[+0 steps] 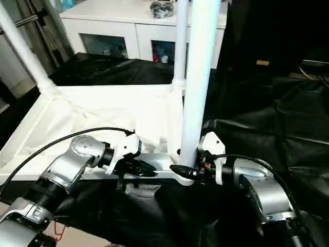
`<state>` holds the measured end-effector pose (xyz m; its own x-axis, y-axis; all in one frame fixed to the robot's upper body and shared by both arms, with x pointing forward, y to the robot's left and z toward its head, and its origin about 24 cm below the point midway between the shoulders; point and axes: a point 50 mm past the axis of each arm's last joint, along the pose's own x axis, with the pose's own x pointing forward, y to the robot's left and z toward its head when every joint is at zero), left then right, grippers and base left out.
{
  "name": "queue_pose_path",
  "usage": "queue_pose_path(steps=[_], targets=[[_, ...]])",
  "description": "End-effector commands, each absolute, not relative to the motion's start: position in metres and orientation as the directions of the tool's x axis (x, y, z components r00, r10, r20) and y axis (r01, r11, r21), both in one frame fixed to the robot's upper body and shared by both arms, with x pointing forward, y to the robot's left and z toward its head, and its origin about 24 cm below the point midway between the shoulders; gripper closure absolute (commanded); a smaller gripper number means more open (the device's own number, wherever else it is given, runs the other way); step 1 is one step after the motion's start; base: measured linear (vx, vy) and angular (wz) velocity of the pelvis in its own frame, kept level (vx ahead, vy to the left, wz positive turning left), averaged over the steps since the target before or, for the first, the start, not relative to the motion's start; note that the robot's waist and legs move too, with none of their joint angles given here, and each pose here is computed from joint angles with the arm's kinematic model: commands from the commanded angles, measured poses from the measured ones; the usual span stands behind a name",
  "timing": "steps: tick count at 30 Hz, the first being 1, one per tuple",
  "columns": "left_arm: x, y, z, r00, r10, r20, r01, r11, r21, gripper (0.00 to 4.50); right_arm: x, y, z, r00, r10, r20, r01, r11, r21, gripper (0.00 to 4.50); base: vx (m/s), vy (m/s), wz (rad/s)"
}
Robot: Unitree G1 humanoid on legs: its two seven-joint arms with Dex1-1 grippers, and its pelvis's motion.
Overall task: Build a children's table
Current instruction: Rotate leg to tighten
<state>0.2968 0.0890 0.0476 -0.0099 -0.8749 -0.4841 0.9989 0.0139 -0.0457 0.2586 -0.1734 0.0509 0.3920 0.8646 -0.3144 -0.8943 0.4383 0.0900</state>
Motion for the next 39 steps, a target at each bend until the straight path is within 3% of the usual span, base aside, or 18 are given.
queue_pose_path(steps=[1,6,7,8,9,14,16,19,21,24,26,33,34,39], targets=[[0.302,0.077,0.053,0.063,-0.889,-0.454,0.997,0.072,-0.004,4.50,0.247,-0.146,0.041,0.288,0.916,-0.281,-0.921,0.345,0.179,2.13,0.000,0.000,0.00],[0.315,0.063,0.052,0.215,-0.871,-0.442,0.974,0.226,0.028,4.50,0.264,-0.141,0.019,0.558,0.755,-0.343,-0.760,0.632,0.155,2.14,0.000,0.000,0.00],[0.315,0.062,0.052,0.219,-0.870,-0.441,0.973,0.230,0.028,4.50,0.264,-0.141,0.019,0.567,0.748,-0.346,-0.752,0.641,0.153,2.14,0.000,0.000,0.00],[0.318,0.055,0.053,0.265,-0.862,-0.433,0.961,0.275,0.040,4.50,0.270,-0.137,0.012,0.638,0.681,-0.360,-0.677,0.719,0.158,2.15,0.000,0.000,0.00],[0.318,0.055,0.053,0.265,-0.862,-0.433,0.961,0.275,0.040,4.50,0.270,-0.137,0.012,0.638,0.681,-0.360,-0.677,0.719,0.158,2.20,0.000,0.000,0.00],[0.316,0.027,0.053,0.294,-0.860,-0.418,0.954,0.292,0.069,4.50,0.289,-0.115,0.002,0.778,0.480,-0.406,-0.463,0.874,0.146,2.31,0.000,0.000,0.00],[0.313,0.022,0.052,0.275,-0.866,-0.417,0.960,0.273,0.065,4.50,0.292,-0.109,0.005,0.786,0.489,-0.377,-0.478,0.869,0.130,2.31,0.000,0.000,0.00],[0.312,0.020,0.053,0.253,-0.872,-0.419,0.967,0.246,0.070,4.50,0.293,-0.104,0.010,0.776,0.532,-0.339,-0.497,0.847,0.190,1.69,0.000,0.000,0.00],[0.312,0.023,0.052,0.249,-0.871,-0.423,0.968,0.242,0.071,4.50,0.293,-0.104,0.012,0.766,0.554,-0.327,-0.511,0.833,0.214,1.67,0.000,0.000,0.00],[0.311,0.031,0.050,0.212,-0.873,-0.439,0.977,0.204,0.066,4.50,0.293,-0.111,0.018,0.750,0.581,-0.317,-0.565,0.811,0.150,1.26,0.000,0.000,0.00],[0.311,0.036,0.050,0.197,-0.872,-0.449,0.980,0.185,0.072,4.50,0.292,-0.115,0.021,0.727,0.611,-0.312,-0.604,0.786,0.132,1.23,0.000,0.000,0.00],[0.305,0.059,0.049,0.082,-0.876,-0.475,0.997,0.069,0.045,4.50,0.268,-0.139,0.041,0.496,0.823,-0.276,-0.830,0.543,0.126,1.23,0.032,-0.008,0.01],[0.304,0.063,0.050,0.054,-0.880,-0.473,0.998,0.041,0.037,4.50,0.261,-0.144,0.043,0.427,0.858,-0.286,-0.871,0.475,0.126,1.23,0.055,-0.013,0.02],[0.302,0.075,0.052,0.002,-0.879,-0.477,0.999,-0.015,0.032,4.50,0.253,-0.159,0.047,0.310,0.889,-0.338,-0.919,0.371,0.133,1.23,0.000,0.000,0.00]])
